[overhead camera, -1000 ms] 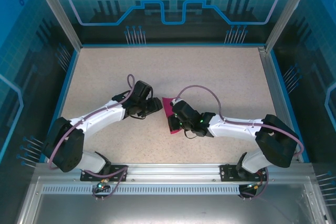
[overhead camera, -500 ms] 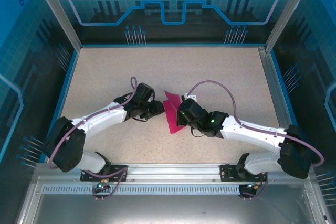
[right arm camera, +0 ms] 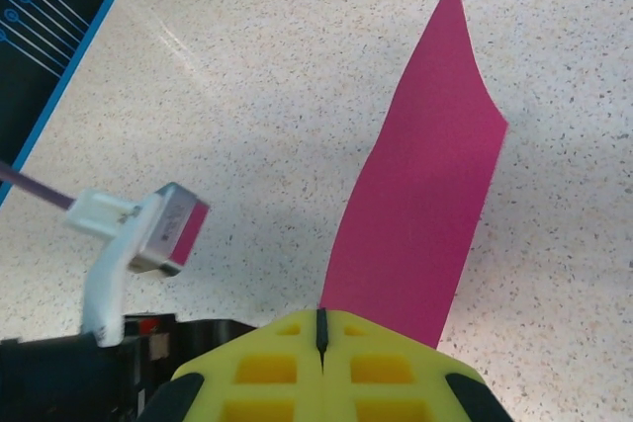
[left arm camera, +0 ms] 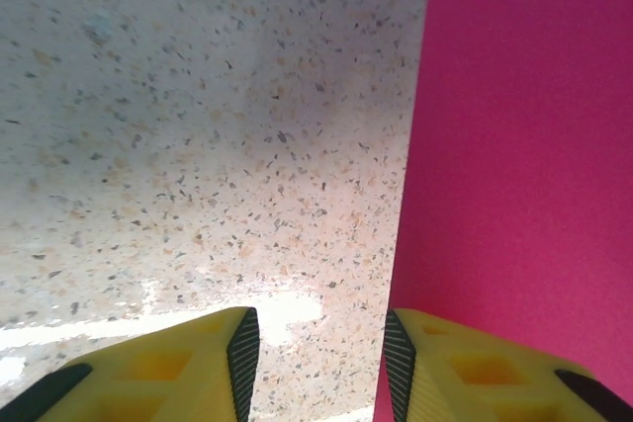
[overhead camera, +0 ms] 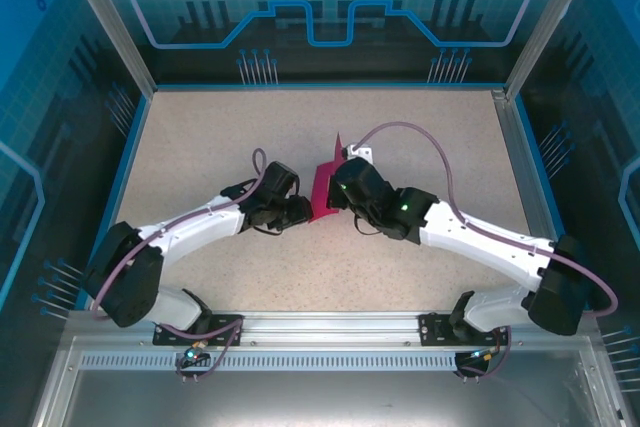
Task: Fold a paper plane with a square sheet of paper (pick it up from the middle)
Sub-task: Fold the triangle a second time at the center of the table.
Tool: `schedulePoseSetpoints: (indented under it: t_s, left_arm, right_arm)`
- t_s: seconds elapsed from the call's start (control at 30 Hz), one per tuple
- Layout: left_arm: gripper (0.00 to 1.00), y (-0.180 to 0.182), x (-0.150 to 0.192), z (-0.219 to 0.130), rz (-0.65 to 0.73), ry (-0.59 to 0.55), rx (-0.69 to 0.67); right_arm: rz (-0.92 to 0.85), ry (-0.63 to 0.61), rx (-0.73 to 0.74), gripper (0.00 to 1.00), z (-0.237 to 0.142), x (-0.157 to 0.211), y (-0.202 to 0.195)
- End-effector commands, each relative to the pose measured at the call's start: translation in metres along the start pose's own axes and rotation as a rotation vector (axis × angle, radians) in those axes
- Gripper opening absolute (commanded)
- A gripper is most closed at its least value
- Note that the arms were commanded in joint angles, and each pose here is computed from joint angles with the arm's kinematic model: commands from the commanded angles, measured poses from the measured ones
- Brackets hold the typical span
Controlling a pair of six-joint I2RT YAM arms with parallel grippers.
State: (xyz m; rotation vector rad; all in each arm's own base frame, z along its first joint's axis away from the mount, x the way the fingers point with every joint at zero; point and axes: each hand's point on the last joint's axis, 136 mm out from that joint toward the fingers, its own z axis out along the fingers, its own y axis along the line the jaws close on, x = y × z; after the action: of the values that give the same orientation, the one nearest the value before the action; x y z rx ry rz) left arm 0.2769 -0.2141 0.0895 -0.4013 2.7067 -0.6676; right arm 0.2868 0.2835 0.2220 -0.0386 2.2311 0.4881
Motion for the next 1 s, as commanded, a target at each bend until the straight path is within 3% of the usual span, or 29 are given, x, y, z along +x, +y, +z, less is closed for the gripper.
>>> schedulePoseSetpoints:
  t_s: [0.0, 0.2, 0.4, 0.83, 0.97]
  left_arm:
    - [0.43, 0.009, -0.012, -0.018, -0.019, -0.064, -0.033]
    - [0.43, 0.021, -0.012, -0.02, -0.044, -0.077, -0.05]
    - [0.4, 0.031, -0.001, -0.005, -0.086, -0.036, -0.055]
    - [0.19, 0.012, 0.026, 0.028, -0.142, 0.12, 0.112]
    - [0.17, 0.007, 0.031, 0.037, -0.156, 0.163, 0.145]
  right_arm:
    - [-0.055, 0.06, 0.092, 0.0, 0.013, 0.024, -0.013]
    - [-0.073, 0.145, 0.149, 0.0, 0.031, 0.072, -0.012]
    - [-0.033, 0.249, 0.087, 0.0, 0.054, 0.114, 0.005]
    - [-0.007, 0.306, 0.051, 0.0, 0.065, 0.137, 0.003]
    - [-0.003, 0.308, 0.05, 0.0, 0.065, 0.141, -0.002]
